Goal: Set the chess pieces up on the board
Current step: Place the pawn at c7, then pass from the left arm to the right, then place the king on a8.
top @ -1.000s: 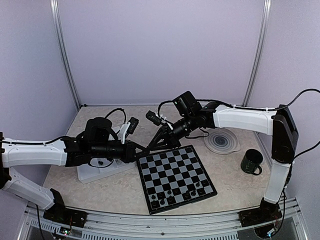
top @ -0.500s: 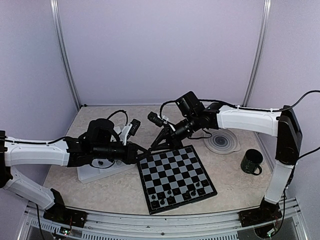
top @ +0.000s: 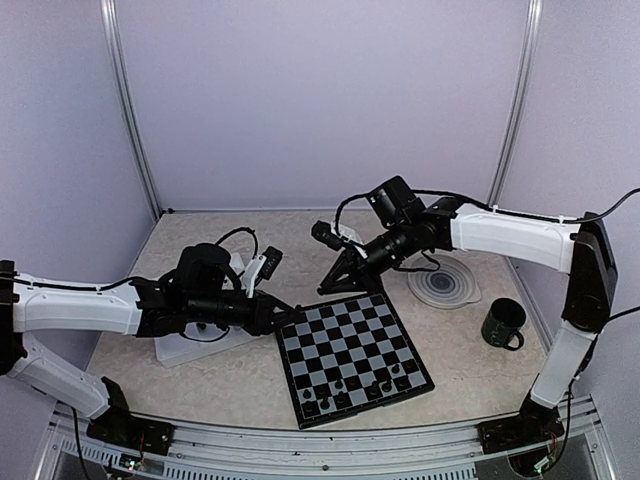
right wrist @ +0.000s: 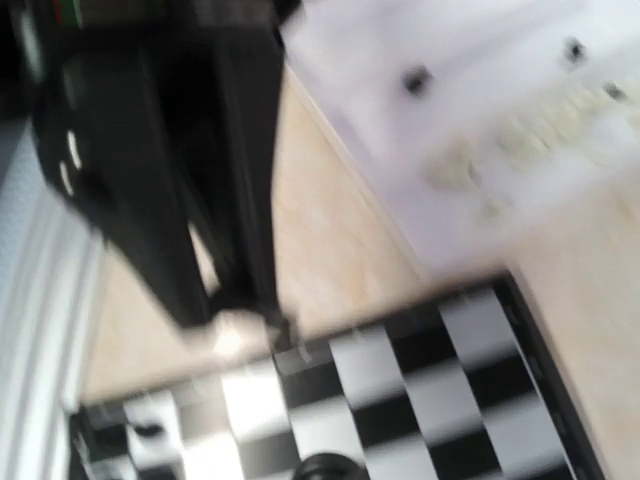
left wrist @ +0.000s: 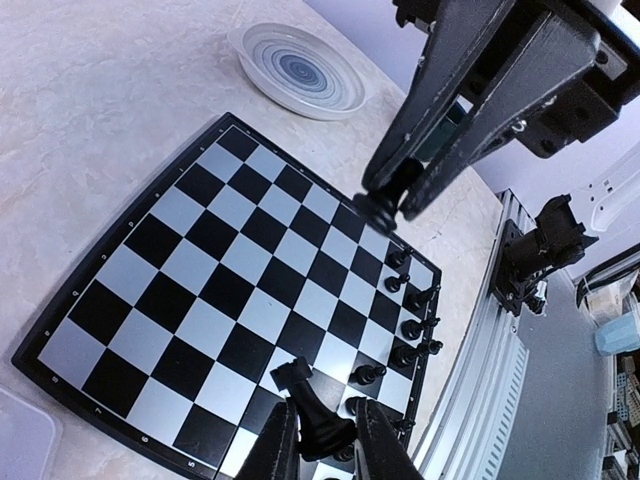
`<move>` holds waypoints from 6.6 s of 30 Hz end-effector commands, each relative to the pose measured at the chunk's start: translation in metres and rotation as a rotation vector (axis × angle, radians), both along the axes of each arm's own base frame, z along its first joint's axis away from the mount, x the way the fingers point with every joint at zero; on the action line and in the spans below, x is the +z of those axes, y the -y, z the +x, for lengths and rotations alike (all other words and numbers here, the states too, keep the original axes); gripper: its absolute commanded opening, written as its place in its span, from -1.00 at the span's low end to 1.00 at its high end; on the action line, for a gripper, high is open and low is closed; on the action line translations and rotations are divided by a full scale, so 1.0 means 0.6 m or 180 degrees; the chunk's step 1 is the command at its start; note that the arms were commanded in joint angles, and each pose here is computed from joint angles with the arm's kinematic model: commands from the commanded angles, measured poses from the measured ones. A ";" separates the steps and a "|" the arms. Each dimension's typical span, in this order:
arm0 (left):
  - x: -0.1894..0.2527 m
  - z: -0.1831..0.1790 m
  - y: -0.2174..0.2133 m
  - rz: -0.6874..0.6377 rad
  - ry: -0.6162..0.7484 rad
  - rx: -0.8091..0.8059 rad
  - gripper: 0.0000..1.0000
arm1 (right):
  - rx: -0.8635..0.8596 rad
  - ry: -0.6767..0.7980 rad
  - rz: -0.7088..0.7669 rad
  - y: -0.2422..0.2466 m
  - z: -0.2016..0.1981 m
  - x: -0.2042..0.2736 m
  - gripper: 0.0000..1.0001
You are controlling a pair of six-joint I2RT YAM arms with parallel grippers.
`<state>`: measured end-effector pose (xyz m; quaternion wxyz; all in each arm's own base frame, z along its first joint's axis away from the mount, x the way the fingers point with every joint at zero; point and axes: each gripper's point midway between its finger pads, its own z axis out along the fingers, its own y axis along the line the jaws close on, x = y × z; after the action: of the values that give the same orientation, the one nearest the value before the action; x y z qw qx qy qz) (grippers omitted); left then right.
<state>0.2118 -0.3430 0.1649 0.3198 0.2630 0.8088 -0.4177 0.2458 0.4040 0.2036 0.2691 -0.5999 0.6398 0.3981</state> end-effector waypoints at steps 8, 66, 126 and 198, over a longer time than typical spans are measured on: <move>0.024 0.002 -0.009 -0.0006 0.0174 0.0060 -0.63 | 0.0110 0.0804 -0.1518 0.188 -0.037 -0.129 -1.00; -0.008 0.001 -0.020 0.0140 0.0137 0.0089 -0.63 | 0.0889 0.0195 -0.2290 0.188 -0.153 -0.275 -0.75; 0.066 -0.046 0.064 0.0640 0.2038 -0.0098 -0.62 | 0.0686 -0.1656 0.0000 -0.008 -0.076 0.005 -0.14; 0.034 0.161 -0.197 0.1940 0.1449 0.1829 0.34 | 0.0073 0.1010 -0.1557 0.301 -0.154 -0.203 -0.87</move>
<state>0.3017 -0.2319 0.1800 0.4975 0.2163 0.8401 -0.0020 0.1556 0.2235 0.0935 0.2033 -0.6919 0.6758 0.1526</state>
